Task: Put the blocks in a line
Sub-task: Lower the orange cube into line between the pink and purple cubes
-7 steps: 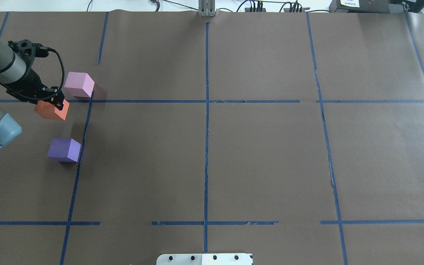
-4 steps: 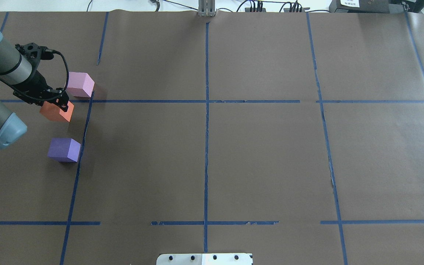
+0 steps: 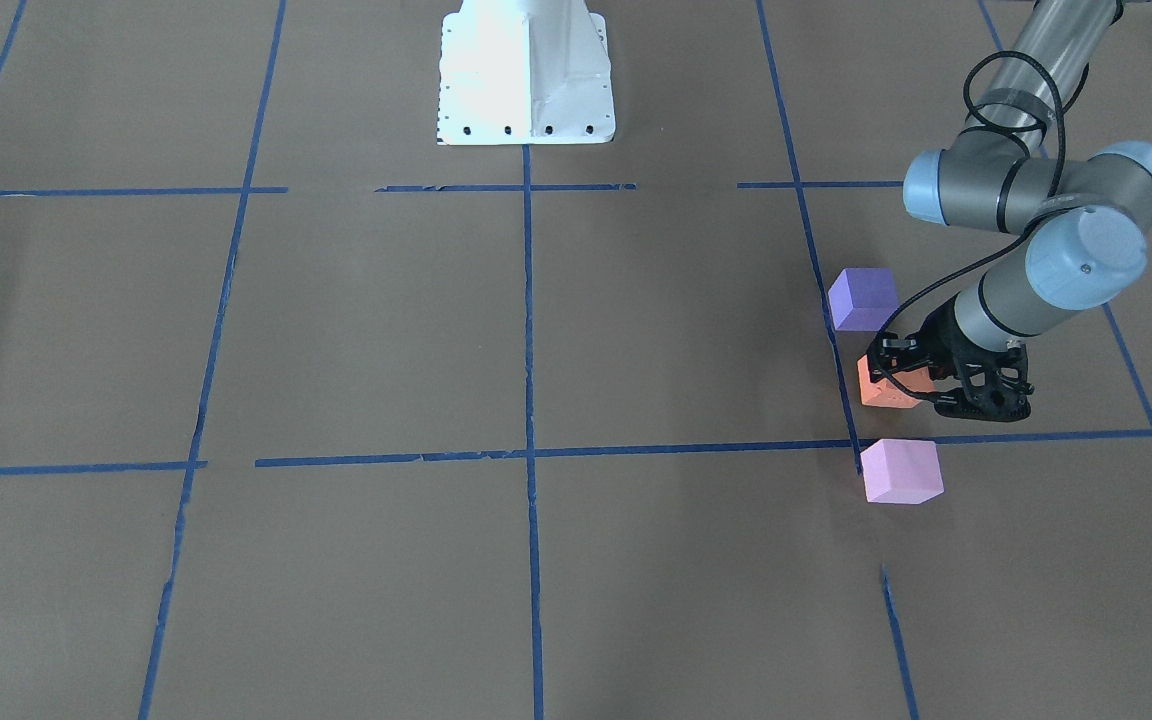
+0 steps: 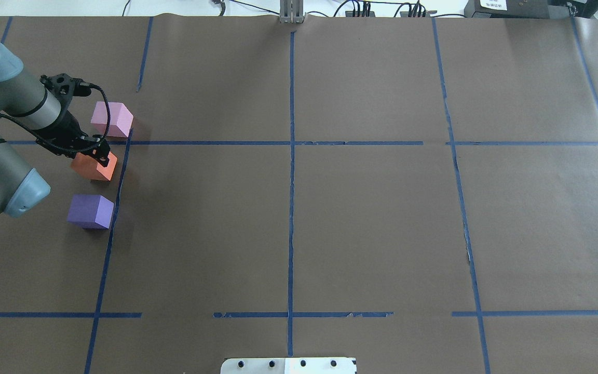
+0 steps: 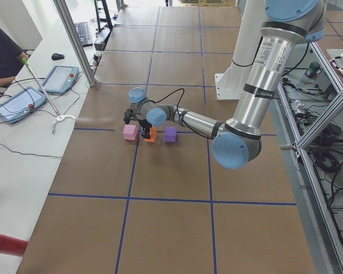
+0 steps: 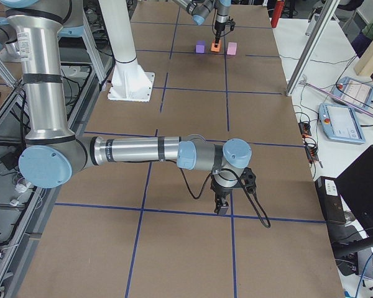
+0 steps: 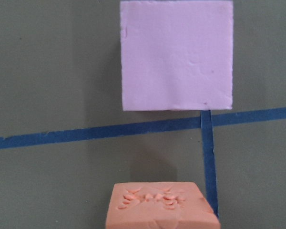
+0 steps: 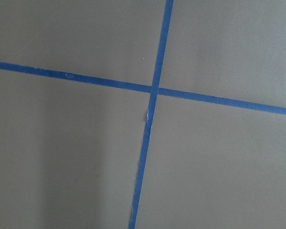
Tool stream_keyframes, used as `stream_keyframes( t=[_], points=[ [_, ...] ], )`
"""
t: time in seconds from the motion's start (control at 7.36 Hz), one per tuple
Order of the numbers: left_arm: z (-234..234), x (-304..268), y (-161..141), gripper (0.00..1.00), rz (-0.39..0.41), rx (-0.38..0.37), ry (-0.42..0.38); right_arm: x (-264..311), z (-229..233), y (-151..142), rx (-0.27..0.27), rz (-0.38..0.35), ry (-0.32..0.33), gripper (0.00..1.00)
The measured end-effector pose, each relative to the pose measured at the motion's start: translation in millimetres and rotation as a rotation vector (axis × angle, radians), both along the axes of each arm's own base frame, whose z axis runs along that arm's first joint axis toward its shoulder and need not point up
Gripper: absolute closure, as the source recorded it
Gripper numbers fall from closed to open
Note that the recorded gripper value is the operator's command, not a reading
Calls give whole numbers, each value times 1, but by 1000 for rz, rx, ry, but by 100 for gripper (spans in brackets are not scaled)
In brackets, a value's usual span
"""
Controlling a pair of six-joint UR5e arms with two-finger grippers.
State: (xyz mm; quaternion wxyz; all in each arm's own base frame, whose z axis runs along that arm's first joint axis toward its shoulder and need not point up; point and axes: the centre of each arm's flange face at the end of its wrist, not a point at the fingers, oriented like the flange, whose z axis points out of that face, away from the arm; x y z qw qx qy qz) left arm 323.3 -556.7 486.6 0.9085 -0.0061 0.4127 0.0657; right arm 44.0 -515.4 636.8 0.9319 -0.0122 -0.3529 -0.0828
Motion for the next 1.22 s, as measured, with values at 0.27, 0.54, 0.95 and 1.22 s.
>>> stream_keyframes(
  t=[0.27,0.54,0.95,1.22],
  points=[
    [2,4,1,68,5,-2,0,0,0,0,0,0,0,0],
    [1,5,1,59,6,-3,2,0,0,0,0,0,0,0],
    [0,7,1,28,7,-1,3,0,0,0,0,0,0,0],
    [-2,9,1,10,10,1,5,0,0,0,0,0,0,0]
  ],
)
